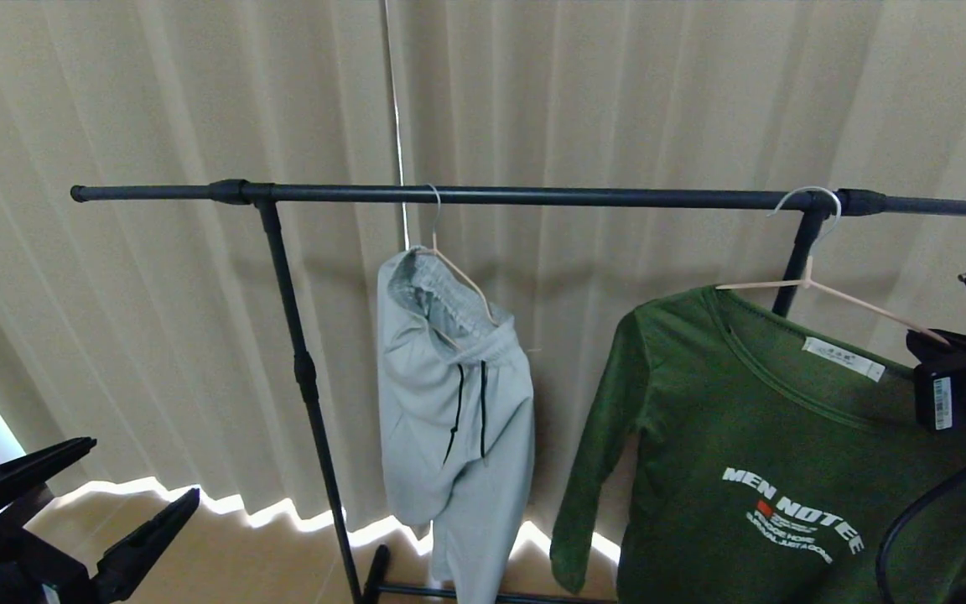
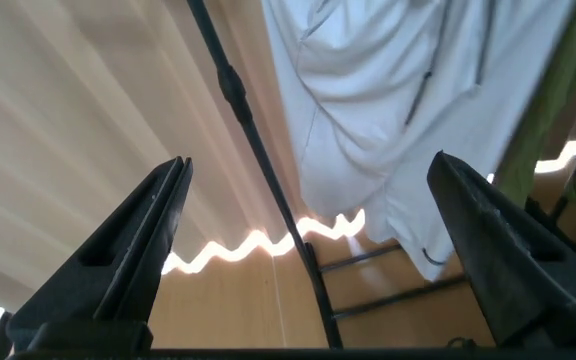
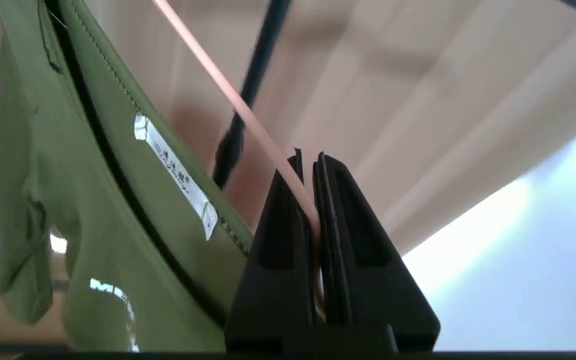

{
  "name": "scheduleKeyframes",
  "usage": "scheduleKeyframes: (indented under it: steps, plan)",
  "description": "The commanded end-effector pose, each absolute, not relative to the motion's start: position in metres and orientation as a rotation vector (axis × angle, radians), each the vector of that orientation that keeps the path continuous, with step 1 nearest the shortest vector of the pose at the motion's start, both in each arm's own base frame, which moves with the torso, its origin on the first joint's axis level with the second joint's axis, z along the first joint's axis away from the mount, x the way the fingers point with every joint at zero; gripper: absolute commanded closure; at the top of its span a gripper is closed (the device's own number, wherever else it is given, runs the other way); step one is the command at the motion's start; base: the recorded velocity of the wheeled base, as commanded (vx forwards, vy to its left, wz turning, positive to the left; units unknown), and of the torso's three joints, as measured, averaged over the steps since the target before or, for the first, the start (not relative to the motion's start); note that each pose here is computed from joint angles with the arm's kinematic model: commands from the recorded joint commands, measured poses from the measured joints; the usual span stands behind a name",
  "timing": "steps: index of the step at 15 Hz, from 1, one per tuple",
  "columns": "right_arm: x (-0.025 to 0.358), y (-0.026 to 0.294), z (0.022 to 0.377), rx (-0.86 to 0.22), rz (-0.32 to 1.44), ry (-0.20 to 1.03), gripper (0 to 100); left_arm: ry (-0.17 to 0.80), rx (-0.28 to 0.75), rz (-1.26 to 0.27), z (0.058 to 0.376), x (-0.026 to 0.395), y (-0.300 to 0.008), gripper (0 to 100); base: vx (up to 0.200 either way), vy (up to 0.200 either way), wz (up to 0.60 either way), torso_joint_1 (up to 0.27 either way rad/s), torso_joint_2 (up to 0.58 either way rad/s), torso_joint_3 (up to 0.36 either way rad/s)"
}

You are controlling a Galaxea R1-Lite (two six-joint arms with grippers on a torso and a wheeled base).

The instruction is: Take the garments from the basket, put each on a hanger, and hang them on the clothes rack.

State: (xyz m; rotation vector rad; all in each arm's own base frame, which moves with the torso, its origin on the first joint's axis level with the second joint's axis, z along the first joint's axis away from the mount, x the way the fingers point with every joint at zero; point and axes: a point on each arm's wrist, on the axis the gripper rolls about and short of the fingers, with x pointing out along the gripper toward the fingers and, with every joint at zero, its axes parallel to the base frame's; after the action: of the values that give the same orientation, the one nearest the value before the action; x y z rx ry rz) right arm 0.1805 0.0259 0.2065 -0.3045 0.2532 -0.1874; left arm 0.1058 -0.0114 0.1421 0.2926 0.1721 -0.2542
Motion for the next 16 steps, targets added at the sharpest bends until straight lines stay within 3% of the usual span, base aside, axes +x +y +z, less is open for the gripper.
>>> scheduleKeyframes:
  steps: [1, 6, 11, 16]
  plan:
    - [0.181, 0.026, 0.206, -0.305, -0.186, 0.255, 100, 0.173, 0.292, -0.254, 0.142, 0.106, -0.011, 0, 0.200, 0.000, 0.00, 0.002, 0.01, 0.002]
    - [0.192, 0.028, 0.215, -0.301, -0.191, 0.238, 100, 0.155, 0.294, -0.266, 0.142, 0.101, -0.012, 0, 0.000, 0.000, 0.00, 0.000, 0.00, 0.000]
    - [0.255, 0.016, 0.211, -0.266, -0.284, 0.253, 100, 0.150, 0.294, -0.264, 0.142, 0.100, -0.012, 0, 0.000, 0.000, 0.00, 0.000, 0.00, 0.000]
    - [0.283, 0.018, 0.195, -0.274, -0.284, 0.292, 100, 0.143, 0.301, -0.263, 0.143, 0.099, -0.012, 0, 0.000, 0.000, 0.00, 0.000, 0.00, 0.000]
